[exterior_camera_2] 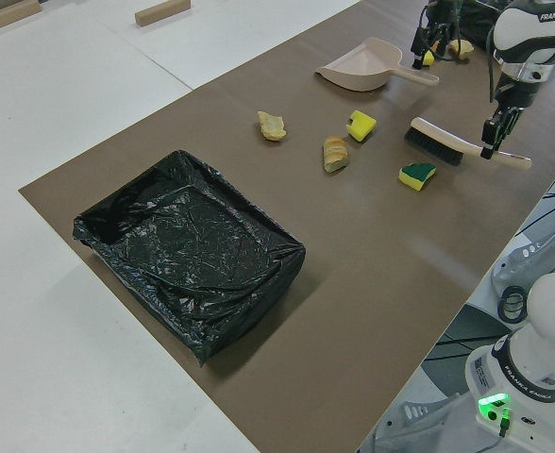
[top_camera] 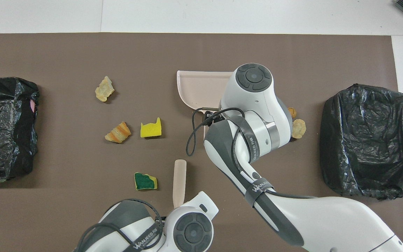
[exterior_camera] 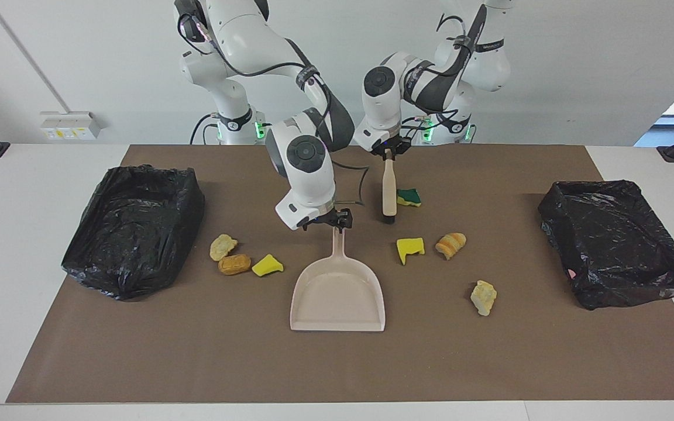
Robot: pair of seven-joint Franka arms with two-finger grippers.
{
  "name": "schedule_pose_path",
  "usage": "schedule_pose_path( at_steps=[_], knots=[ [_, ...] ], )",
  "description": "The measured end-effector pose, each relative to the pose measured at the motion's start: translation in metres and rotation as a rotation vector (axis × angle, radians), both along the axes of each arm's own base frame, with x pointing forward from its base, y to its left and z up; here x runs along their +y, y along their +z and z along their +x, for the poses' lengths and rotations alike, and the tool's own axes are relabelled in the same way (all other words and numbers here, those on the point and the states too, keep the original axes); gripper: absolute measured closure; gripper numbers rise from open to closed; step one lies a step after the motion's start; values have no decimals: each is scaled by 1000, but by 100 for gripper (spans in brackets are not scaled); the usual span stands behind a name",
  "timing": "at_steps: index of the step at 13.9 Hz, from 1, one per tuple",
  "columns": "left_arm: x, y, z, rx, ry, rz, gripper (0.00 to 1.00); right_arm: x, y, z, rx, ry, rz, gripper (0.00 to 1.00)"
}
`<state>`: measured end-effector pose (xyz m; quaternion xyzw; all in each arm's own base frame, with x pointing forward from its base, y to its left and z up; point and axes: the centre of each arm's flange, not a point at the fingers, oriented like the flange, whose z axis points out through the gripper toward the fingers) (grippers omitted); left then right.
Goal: Sweep and dump trash in bin
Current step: 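Lift the brush with the left gripper while the right gripper positions the dustpan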
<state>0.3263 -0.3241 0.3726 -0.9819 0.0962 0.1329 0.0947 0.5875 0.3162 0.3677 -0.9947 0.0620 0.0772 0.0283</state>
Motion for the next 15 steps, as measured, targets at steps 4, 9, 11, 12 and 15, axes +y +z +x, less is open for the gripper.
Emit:
schedule_pose_path(
  at_steps=[4,9,11,12,15],
  knots=[
    [57,-1,50,30,-24,-56,74,20,-7,-9,-2,32,7,1],
    [136,17,114,-7,-63,-157,74,22,-21,-9,-10,32,8,32],
    [147,46,128,-40,-55,-175,74,29,-18,-10,-27,45,18,57],
    [150,61,132,-55,-48,-180,74,34,-15,-11,-39,53,24,68],
    [173,74,142,-66,32,-173,74,26,0,-3,-79,238,56,68]
  ],
)
